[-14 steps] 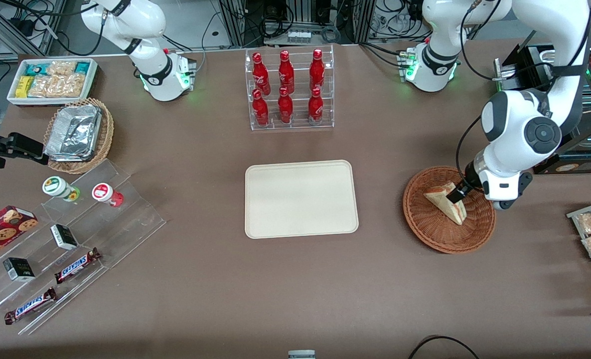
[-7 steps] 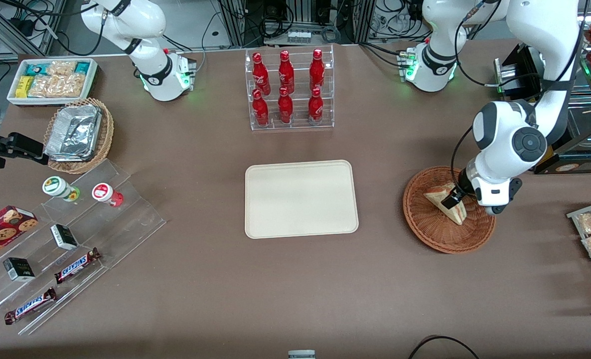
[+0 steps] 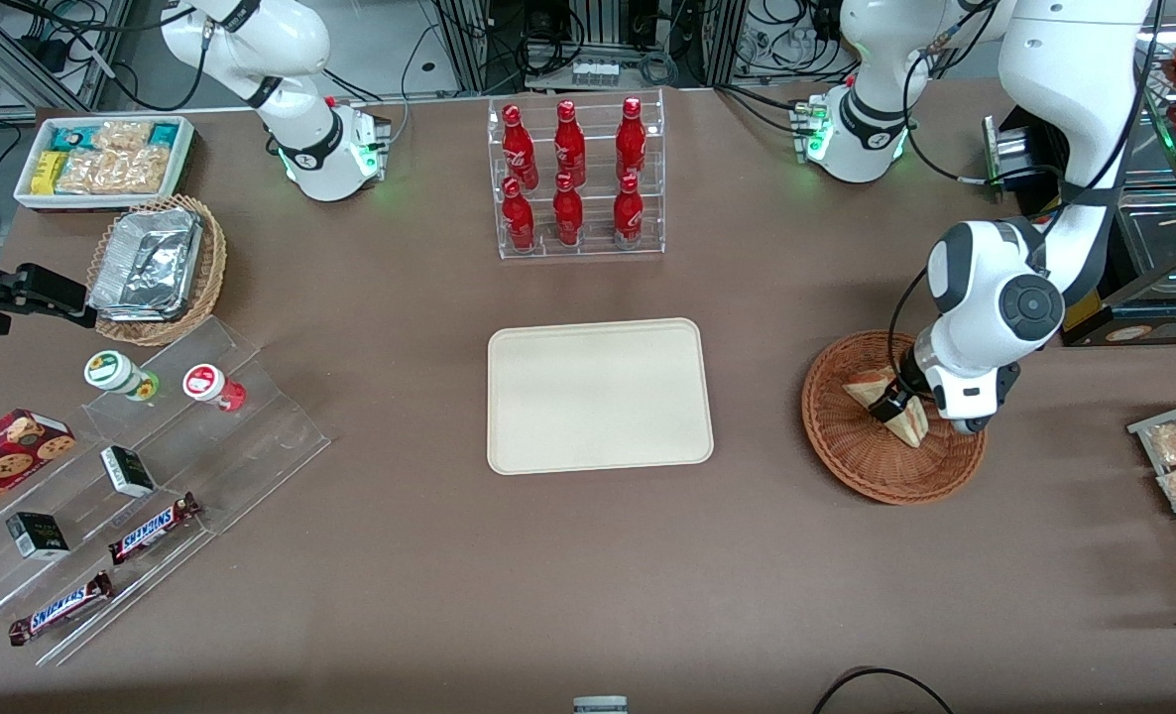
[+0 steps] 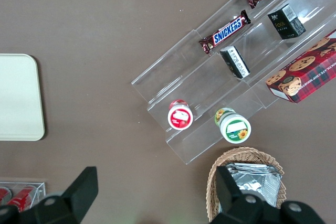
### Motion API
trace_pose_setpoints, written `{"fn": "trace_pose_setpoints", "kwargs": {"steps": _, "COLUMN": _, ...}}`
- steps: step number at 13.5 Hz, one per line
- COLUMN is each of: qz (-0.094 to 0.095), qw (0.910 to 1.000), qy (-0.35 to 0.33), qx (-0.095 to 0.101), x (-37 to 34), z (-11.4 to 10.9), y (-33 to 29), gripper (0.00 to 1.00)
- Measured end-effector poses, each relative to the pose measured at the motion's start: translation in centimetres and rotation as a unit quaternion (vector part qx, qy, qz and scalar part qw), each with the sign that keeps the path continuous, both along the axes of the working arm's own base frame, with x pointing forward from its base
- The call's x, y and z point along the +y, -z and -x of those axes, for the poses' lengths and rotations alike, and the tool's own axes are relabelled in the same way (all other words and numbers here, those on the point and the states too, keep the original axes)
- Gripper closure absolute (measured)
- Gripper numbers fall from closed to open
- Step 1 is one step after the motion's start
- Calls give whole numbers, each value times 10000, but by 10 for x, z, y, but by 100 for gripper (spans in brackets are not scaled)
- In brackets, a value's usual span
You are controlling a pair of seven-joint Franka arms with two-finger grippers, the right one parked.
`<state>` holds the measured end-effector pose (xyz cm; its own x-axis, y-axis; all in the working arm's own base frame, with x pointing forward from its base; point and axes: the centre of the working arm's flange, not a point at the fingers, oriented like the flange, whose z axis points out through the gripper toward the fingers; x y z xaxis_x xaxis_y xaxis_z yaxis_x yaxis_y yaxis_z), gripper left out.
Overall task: Place sandwich from basket to tray
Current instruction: 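Lower the left gripper and close it on the sandwich's upright edge, then lift the sandwich and carry it over the cream tray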
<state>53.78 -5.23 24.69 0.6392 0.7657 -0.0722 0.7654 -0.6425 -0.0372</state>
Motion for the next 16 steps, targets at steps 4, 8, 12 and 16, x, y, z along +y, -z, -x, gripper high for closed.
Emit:
{"fn": "trace_pose_setpoints", "kwargs": {"steps": 4, "qz": -11, "qw": 10000, "qy": -64, "qx": 62, "x": 0, "z": 1, "y": -1, "gripper": 49}}
{"fn": "trace_pose_setpoints", "kwargs": {"steps": 8, "qz": -30, "qw": 9997, "qy": 64, "qx": 234, "x": -12, "z": 5, "y": -36, "gripper": 70}}
{"fn": "trace_pose_setpoints", "kwargs": {"steps": 12, "qz": -23, "qw": 9984, "qy": 436, "qx": 351, "x": -51, "z": -1, "y": -91, "gripper": 83}}
{"fn": "trace_pose_setpoints", "kwargs": {"steps": 16, "qz": 27, "qw": 9947, "qy": 983, "qx": 290, "x": -113, "z": -5, "y": -123, "gripper": 83}}
